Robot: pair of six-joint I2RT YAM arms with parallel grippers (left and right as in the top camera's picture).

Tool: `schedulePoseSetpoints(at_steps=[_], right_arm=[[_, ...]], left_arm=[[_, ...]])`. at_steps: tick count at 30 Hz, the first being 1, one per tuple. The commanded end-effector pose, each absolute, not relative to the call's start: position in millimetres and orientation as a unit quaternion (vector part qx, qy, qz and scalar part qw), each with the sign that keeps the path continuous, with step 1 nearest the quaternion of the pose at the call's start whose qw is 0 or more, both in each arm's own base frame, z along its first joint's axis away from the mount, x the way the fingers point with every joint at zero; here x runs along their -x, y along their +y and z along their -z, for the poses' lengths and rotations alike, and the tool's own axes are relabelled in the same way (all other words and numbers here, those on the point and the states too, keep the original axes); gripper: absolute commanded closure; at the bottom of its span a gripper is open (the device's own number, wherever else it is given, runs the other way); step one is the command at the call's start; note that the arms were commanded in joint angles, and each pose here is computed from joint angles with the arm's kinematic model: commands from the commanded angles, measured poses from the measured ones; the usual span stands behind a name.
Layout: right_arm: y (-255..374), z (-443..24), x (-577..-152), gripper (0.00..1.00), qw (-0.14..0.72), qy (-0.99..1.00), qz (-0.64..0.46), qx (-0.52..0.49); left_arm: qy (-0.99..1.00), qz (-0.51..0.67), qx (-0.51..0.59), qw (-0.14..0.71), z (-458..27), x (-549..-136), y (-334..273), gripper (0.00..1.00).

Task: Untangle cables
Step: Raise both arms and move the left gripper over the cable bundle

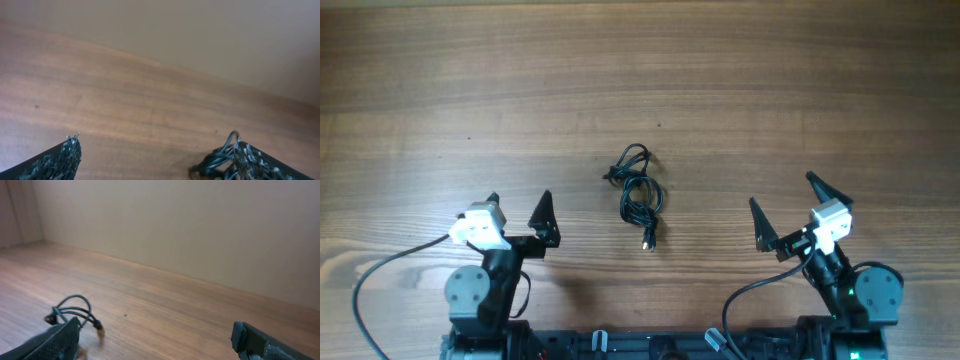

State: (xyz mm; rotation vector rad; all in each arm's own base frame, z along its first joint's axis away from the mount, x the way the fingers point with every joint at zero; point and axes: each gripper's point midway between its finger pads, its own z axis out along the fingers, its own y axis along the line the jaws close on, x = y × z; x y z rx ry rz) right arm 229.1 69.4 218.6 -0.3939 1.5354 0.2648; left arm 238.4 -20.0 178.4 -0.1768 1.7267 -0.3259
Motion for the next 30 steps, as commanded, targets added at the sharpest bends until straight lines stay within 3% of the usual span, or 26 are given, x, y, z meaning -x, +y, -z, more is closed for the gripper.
schedulePoseSetpoints(at_steps=[1, 13, 17, 20, 27, 30], right_arm=[[80, -243, -228, 0.00, 0.686, 0.686, -0.156, 0.185], [107, -302, -261, 0.00, 0.586, 0.739, -0.247, 0.222], [107, -317, -273, 0.00, 0.513, 0.791, -0.267, 0.199], [107, -324, -277, 0.00, 0.490, 0.805, -0.267, 0.202], [112, -318, -287, 0.00, 0.445, 0.823, -0.292, 0.199], [113, -306, -295, 0.00, 0.401, 0.844, -0.334, 0.130]], left_arm=[[0.754, 0.154, 0.054, 0.636, -216, -238, -27, 0.00], [0.834, 0.223, 0.025, 0.504, -263, -283, -58, 0.00], [0.885, 0.256, 0.034, 0.388, -267, -305, -72, 0.00], [0.898, 0.261, 0.041, 0.353, -265, -314, -74, 0.00], [0.899, 0.303, 0.045, 0.312, -248, -331, -87, 0.00], [0.903, 0.307, 0.037, 0.299, -239, -334, -93, 0.00]])
